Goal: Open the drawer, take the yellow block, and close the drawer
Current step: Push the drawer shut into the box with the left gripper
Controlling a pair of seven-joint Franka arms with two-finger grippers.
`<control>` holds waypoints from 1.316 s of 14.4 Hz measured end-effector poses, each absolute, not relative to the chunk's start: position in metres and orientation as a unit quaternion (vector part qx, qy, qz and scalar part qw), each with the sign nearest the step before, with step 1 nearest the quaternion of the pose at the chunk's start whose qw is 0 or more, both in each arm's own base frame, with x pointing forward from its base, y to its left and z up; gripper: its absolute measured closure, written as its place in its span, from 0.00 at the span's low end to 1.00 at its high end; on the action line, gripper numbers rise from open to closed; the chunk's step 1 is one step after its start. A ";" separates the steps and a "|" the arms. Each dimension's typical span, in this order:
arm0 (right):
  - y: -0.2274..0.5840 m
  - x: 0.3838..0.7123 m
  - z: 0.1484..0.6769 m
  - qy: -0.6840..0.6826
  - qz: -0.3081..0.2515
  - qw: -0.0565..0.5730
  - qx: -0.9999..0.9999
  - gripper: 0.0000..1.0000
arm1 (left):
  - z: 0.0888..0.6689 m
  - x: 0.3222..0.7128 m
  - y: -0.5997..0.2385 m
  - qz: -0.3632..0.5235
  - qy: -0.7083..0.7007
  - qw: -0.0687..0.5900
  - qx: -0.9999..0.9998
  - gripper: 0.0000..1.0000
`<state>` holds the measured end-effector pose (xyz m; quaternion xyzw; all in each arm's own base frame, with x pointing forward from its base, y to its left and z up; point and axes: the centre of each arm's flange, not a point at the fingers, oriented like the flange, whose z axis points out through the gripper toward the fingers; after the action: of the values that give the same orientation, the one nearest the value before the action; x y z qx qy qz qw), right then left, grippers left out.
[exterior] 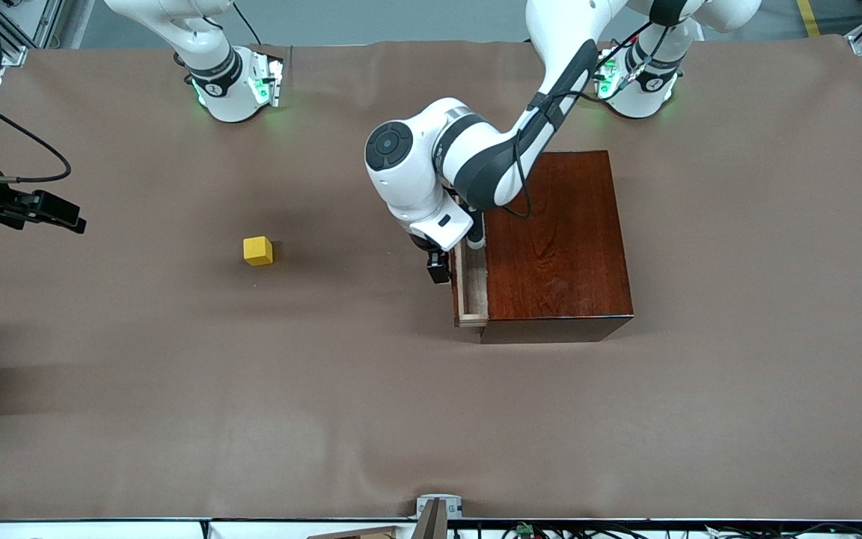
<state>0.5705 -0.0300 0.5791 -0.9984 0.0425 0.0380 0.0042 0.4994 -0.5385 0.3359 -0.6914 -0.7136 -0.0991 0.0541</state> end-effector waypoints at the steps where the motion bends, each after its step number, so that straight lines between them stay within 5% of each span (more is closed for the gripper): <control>1: -0.030 0.571 0.579 0.043 0.038 0.004 -0.998 0.00 | 0.336 0.499 -0.536 -0.102 -0.714 0.061 -0.690 0.00; 19: -0.034 0.572 0.596 0.045 0.006 0.004 -0.999 0.00 | 0.326 0.498 -0.510 -0.130 -0.715 0.138 -0.673 0.00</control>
<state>0.5720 -0.0336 0.5960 -0.9989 0.0454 0.0055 0.0042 0.4983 -0.5096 0.3256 -0.6730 -0.7148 -0.1300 0.1385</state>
